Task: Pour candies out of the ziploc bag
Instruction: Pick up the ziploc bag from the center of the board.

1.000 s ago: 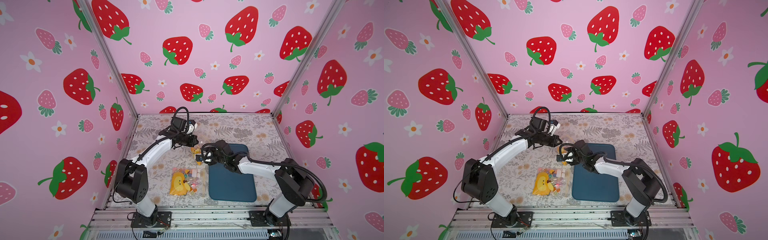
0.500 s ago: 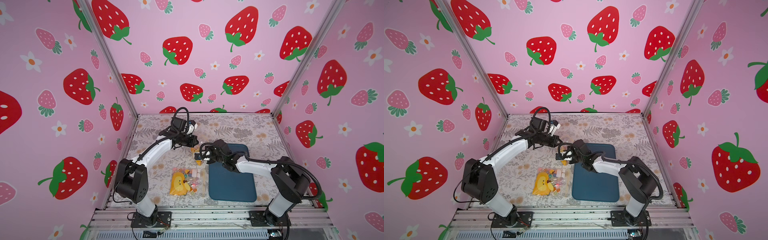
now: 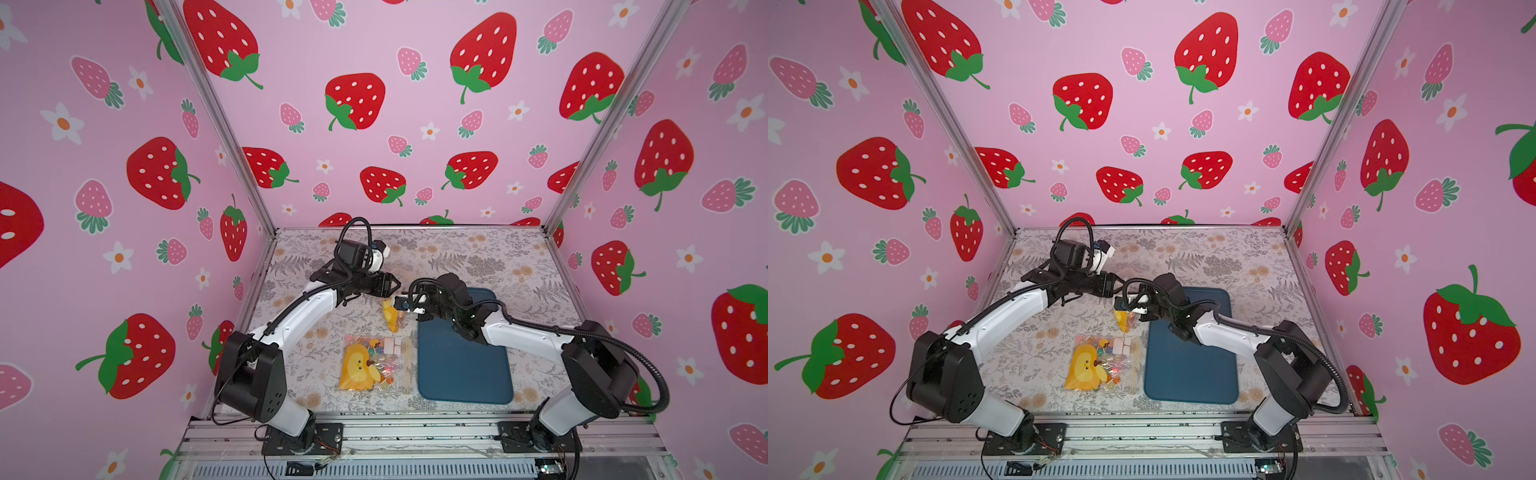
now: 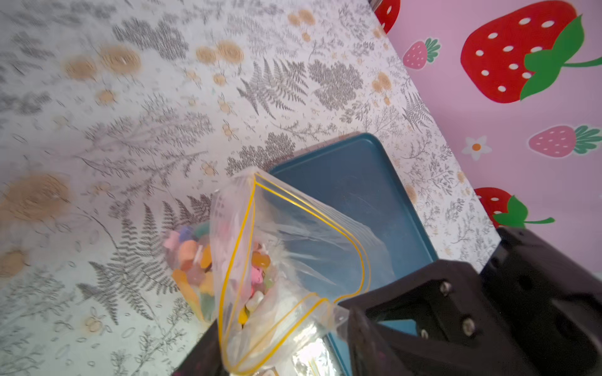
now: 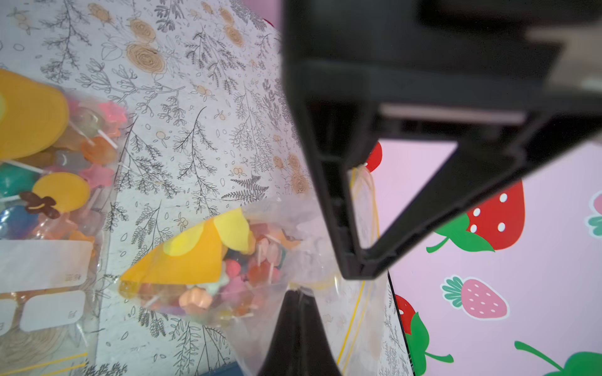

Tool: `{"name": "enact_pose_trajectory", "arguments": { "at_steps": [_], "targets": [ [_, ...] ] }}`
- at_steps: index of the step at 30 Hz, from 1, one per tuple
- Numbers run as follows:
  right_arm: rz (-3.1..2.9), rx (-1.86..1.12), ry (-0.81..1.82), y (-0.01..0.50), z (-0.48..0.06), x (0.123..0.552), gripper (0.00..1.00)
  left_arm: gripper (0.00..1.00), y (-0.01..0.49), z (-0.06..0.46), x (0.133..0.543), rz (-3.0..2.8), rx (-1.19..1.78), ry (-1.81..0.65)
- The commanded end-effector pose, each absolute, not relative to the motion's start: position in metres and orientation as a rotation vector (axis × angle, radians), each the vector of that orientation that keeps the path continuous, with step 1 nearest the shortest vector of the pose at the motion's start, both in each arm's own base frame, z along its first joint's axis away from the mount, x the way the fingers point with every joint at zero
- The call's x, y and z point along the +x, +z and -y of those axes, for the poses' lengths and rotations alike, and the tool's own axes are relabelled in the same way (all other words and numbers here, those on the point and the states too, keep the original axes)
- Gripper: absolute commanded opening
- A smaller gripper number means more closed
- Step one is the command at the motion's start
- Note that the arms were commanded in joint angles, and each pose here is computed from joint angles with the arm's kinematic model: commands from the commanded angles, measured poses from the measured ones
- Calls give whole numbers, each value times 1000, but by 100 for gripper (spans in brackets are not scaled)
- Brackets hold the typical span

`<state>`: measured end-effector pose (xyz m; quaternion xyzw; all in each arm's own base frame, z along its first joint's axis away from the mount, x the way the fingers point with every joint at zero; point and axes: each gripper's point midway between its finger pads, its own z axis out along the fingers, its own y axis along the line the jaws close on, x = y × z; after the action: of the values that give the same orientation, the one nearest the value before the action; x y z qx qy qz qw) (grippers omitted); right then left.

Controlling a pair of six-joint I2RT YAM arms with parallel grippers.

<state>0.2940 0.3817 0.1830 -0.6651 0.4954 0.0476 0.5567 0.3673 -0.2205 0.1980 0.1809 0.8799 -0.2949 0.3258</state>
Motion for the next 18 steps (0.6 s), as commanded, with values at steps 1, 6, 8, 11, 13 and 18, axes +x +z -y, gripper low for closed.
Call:
{"name": "enact_pose_trajectory", "arguments": {
  "at_steps": [1, 6, 8, 11, 13, 18],
  "targets": [
    [-1181, -1485, 195, 212, -383, 296, 0, 66, 235, 199, 381, -2132, 379, -684],
    [-1263, -1417, 307, 229, -380, 301, 0, 67, 247, 169, 369, -2044, 291, -559],
    [-1287, -1418, 356, 233, -380, 300, 0, 68, 246, 159, 360, -2034, 263, -527],
    [-1294, -1411, 445, 246, -382, 296, 0, 68, 247, 149, 347, -2015, 246, -489],
    [-1291, -1406, 501, 256, -383, 292, 0, 68, 251, 143, 339, -1989, 246, -473],
    [-1361, -1398, 567, 276, -388, 295, 0, 69, 268, 138, 328, -1920, 246, -464]
  ]
}}
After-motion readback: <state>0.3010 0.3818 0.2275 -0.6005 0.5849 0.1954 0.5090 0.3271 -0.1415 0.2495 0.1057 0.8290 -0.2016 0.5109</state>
